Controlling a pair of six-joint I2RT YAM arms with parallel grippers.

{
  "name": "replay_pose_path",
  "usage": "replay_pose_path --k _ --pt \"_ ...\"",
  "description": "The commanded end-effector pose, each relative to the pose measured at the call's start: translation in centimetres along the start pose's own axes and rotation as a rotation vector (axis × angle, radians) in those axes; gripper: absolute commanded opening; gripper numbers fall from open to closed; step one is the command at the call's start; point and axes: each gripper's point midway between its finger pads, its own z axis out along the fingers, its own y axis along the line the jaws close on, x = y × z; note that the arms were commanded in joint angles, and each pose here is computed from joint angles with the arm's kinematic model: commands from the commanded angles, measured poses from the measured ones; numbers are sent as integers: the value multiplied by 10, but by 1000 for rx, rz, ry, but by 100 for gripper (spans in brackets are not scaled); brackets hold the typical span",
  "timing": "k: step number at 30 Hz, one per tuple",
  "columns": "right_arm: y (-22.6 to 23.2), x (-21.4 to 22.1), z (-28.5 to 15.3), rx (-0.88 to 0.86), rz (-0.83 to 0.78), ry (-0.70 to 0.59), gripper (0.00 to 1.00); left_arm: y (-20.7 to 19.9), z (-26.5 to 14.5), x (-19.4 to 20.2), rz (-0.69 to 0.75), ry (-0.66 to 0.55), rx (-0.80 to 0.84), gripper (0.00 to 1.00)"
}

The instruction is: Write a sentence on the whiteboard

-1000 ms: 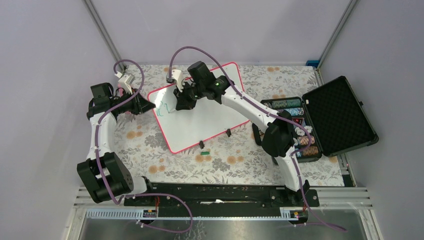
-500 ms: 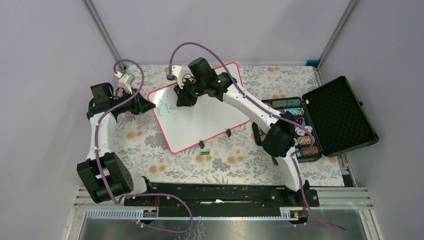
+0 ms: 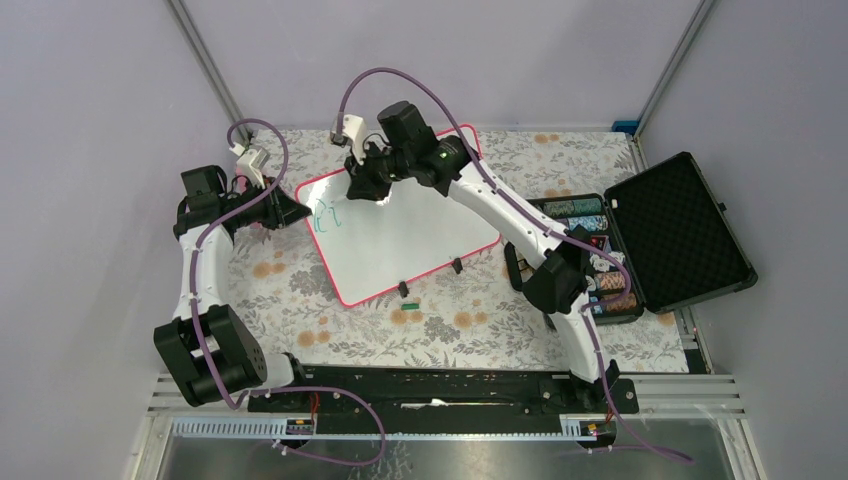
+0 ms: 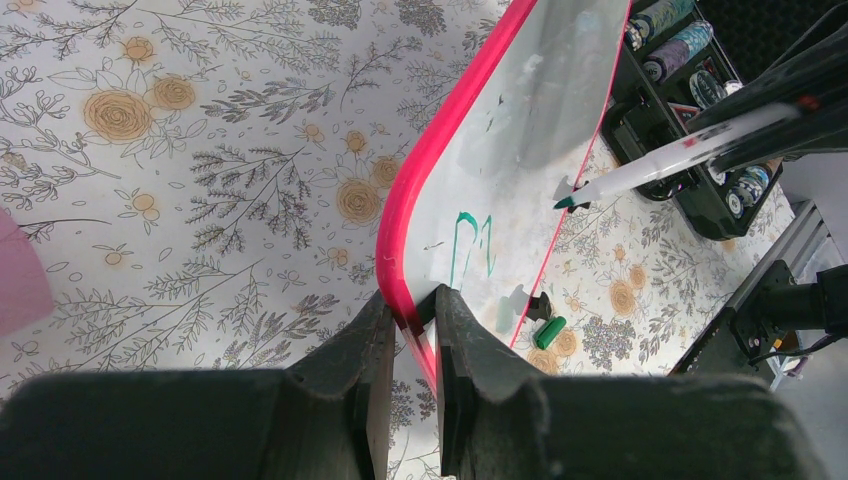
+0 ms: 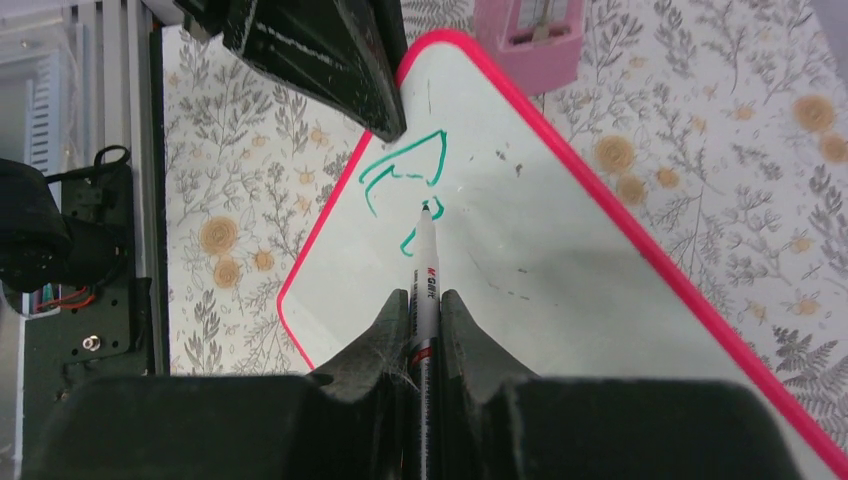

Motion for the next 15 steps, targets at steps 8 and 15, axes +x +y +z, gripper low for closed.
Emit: replay_pose_path --k 8,15 --pt "-8 -18 1 23 -8 -47 0 -13 1 -10 82 -21 45 0" --pt "-13 -17 5 35 -9 -45 0 -14 1 -9 83 -21 49 0"
